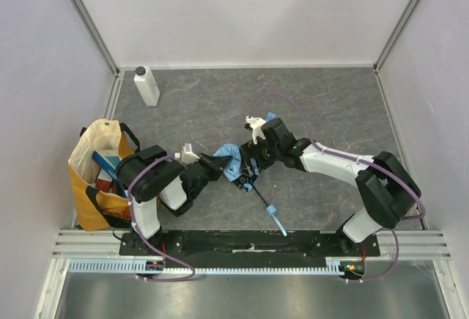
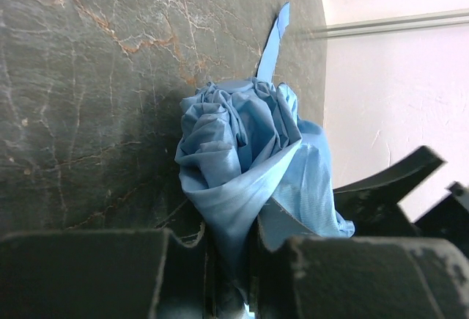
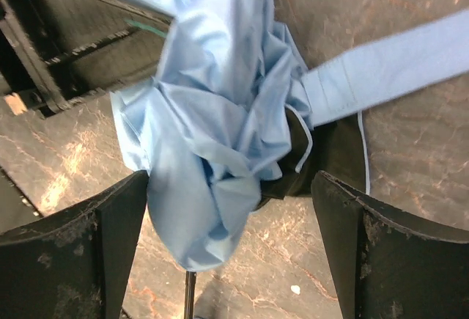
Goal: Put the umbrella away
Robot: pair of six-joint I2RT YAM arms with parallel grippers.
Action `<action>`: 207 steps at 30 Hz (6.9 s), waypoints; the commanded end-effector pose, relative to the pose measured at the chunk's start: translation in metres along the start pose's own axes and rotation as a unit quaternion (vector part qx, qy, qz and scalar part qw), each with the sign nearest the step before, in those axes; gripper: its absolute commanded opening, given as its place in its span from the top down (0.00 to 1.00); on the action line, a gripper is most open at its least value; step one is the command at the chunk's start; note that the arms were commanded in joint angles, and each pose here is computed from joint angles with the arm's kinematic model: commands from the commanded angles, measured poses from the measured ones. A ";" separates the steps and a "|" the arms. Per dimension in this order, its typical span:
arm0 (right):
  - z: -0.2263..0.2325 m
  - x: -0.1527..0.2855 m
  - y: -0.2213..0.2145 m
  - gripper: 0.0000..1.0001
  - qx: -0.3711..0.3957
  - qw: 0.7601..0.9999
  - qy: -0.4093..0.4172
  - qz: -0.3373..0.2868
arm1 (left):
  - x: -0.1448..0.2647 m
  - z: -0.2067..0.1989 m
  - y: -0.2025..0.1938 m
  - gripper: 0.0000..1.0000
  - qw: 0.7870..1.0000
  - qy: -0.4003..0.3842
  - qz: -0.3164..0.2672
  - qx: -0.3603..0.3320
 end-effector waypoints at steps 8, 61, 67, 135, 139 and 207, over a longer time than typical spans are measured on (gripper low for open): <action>0.049 -0.027 0.031 0.02 0.216 0.974 -0.065 -0.024 | 0.006 0.001 0.000 0.98 0.999 0.039 -0.006 0.005; 0.010 -0.062 -0.070 1.00 0.049 0.993 0.111 -0.008 | 0.010 0.004 -0.001 0.08 0.997 0.072 0.039 0.002; 0.002 -0.058 -0.053 1.00 -0.017 0.984 0.171 -0.044 | 0.008 0.006 0.004 0.08 0.997 0.068 0.024 -0.013; 0.060 -0.048 -0.015 0.06 0.176 0.984 -0.029 -0.019 | -0.012 0.009 -0.006 0.98 0.989 0.139 0.054 0.023; 0.065 -0.049 -0.017 0.06 0.230 0.965 -0.129 0.002 | -0.014 0.010 -0.007 0.98 0.983 0.171 0.060 0.029; 0.006 -0.053 -0.040 1.00 -0.070 0.964 0.243 -0.080 | -0.012 -0.004 0.007 0.09 0.992 -0.004 0.123 0.013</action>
Point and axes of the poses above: each gripper's point midway between its finger pads, its own x axis back along the fingers, its own z axis along the line the jaws close on, y = z × x, the point moved 9 cm from there along x, back along the fingers, and after that the axes turned 6 degrees about x, right-handed, at the moved point
